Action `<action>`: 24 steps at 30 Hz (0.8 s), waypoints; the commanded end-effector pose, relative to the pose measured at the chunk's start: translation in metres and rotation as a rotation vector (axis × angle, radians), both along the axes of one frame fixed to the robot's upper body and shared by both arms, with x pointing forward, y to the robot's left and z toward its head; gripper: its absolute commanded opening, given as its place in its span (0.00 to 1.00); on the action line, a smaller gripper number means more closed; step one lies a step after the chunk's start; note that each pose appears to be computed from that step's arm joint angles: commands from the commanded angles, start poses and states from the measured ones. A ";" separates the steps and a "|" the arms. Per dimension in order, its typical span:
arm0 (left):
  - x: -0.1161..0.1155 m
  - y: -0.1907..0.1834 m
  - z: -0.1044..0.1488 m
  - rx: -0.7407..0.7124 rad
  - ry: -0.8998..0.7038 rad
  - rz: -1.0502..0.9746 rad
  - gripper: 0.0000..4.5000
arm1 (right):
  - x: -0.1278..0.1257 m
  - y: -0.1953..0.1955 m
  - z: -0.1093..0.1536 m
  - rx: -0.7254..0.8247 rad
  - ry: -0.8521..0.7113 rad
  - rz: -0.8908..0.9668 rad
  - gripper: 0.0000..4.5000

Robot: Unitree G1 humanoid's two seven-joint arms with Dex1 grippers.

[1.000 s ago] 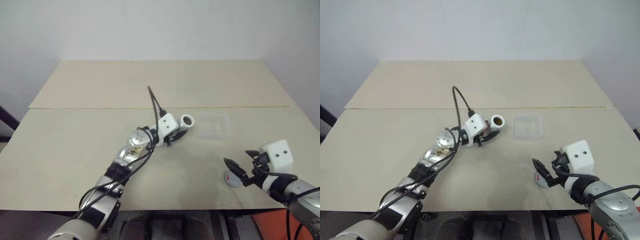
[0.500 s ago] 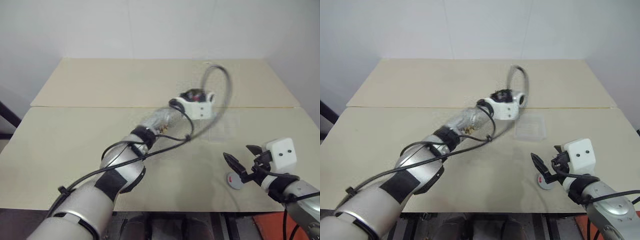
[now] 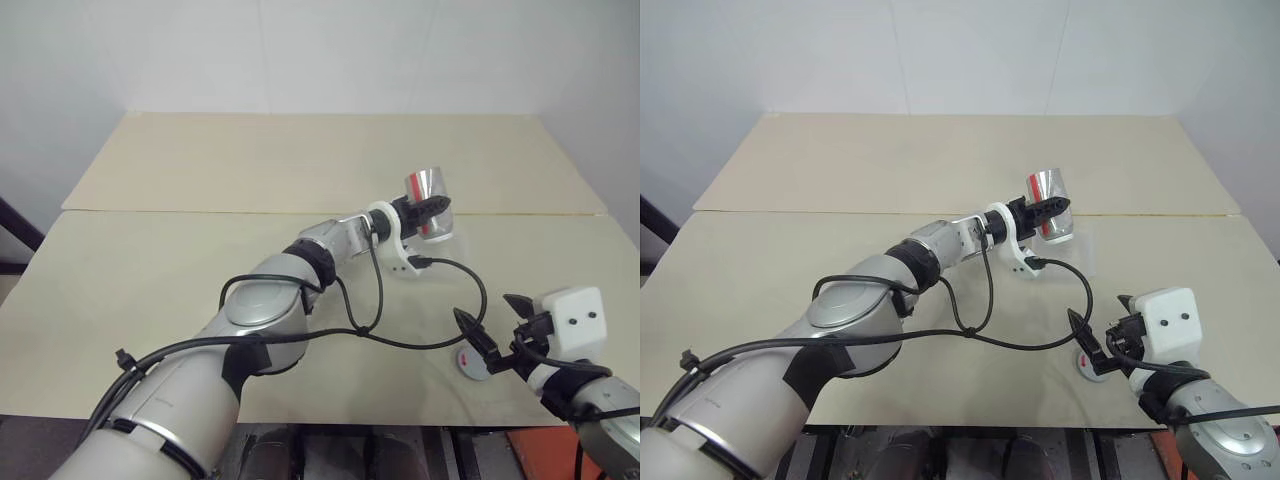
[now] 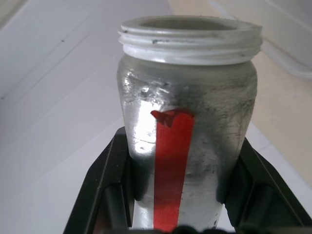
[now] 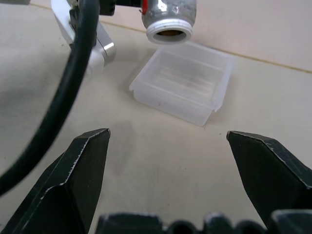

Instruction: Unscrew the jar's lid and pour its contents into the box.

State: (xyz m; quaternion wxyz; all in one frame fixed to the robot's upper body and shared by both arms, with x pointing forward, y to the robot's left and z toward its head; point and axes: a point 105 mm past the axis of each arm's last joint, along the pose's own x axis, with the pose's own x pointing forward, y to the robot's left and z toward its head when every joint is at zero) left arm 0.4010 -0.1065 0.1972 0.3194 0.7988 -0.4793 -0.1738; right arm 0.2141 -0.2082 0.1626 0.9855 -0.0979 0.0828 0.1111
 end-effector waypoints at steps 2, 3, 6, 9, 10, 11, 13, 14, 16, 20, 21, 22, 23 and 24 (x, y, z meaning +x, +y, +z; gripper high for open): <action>-0.002 -0.007 0.022 -0.037 -0.053 -0.017 0.43 | -0.003 0.003 0.011 -0.014 -0.061 -0.003 0.99; -0.001 -0.007 0.021 -0.038 -0.044 -0.012 0.43 | -0.002 0.003 0.011 -0.014 -0.060 -0.003 0.99; 0.001 -0.004 0.020 -0.067 0.000 0.010 0.43 | -0.001 0.003 0.010 -0.015 -0.055 -0.002 0.99; 0.013 0.005 0.009 -0.311 0.444 0.162 0.43 | 0.001 0.001 0.005 -0.026 -0.036 -0.003 0.99; 0.016 0.007 0.007 -0.418 0.619 0.204 0.43 | 0.002 0.001 0.003 -0.027 -0.031 -0.004 0.99; 0.020 0.010 0.006 -0.538 0.802 0.245 0.43 | 0.002 0.001 0.002 -0.023 -0.030 -0.005 0.99; 0.027 0.016 0.005 -0.818 1.228 0.298 0.43 | 0.004 0.003 0.002 -0.016 -0.033 -0.003 0.99; 0.028 0.018 0.005 -0.898 1.341 0.297 0.43 | 0.004 0.003 0.002 -0.013 -0.036 -0.001 0.99; 0.033 0.025 0.008 -1.012 1.455 0.302 0.43 | 0.005 0.004 0.003 -0.013 -0.038 0.002 0.99; 0.049 0.051 0.013 -1.227 1.498 0.356 0.43 | 0.007 0.003 0.003 -0.015 -0.036 0.008 0.99; 0.051 0.055 0.014 -1.245 1.482 0.364 0.43 | 0.008 0.003 0.002 -0.014 -0.034 0.009 0.99; 0.053 0.058 0.017 -1.268 1.475 0.368 0.43 | 0.008 0.003 0.002 -0.020 -0.030 0.014 0.99; 0.054 0.061 0.020 -1.274 1.453 0.368 0.43 | 0.009 0.003 0.001 -0.023 -0.027 0.017 0.99; 0.055 0.062 0.023 -1.270 1.427 0.367 0.43 | 0.010 0.003 0.000 -0.025 -0.024 0.019 0.99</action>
